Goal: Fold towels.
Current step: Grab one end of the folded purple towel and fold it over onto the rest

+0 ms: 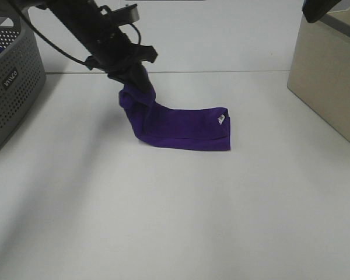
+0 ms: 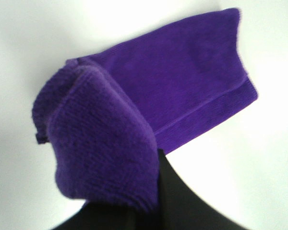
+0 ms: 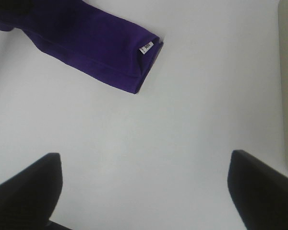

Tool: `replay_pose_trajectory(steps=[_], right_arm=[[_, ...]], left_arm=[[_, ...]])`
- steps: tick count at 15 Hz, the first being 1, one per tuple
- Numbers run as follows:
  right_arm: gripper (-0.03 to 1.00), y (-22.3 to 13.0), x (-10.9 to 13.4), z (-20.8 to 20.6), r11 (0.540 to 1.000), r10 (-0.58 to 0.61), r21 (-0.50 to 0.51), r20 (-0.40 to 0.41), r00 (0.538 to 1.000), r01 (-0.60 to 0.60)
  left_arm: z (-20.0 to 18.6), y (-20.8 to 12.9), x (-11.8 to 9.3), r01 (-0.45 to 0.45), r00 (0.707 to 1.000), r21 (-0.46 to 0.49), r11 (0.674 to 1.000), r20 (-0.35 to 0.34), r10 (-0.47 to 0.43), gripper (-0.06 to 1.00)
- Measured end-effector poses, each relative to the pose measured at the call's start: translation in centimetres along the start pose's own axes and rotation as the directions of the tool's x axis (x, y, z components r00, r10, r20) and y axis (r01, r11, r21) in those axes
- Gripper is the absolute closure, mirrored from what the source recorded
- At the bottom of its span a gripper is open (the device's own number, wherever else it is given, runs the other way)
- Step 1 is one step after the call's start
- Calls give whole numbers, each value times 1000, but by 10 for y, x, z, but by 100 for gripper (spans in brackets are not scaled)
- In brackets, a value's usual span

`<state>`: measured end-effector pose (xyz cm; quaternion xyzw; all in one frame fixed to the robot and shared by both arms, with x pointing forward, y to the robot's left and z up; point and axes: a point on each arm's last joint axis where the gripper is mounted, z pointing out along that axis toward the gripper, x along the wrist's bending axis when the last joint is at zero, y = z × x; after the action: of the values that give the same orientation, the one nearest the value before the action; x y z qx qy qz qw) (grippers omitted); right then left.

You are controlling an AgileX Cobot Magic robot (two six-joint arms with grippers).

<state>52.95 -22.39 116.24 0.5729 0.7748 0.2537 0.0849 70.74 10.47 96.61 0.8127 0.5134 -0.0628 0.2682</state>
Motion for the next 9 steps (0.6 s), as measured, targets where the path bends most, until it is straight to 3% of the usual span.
replay_pose_trajectory(steps=[1, 2, 5, 9], right_arm=[[6, 0, 0, -1, 1000, 0, -1, -1, 1000, 0], [6, 0, 0, -1, 1000, 0, -2, -1, 1000, 0], [6, 0, 1, -1, 1000, 1, -2, -4, 1000, -1], [6, 0, 1, -1, 1000, 1, -3, -5, 1000, -1]], left_arm=[[22, 7, -29, -53, 998, -19, 998, 28, 54, 92], [35, 7, -37, -66, 997, -14, 998, 36, 66, 92], [67, 10, -53, -79, 995, -6, 997, 59, 79, 92], [83, 13, -67, -64, 991, -39, 997, 118, 68, 91]])
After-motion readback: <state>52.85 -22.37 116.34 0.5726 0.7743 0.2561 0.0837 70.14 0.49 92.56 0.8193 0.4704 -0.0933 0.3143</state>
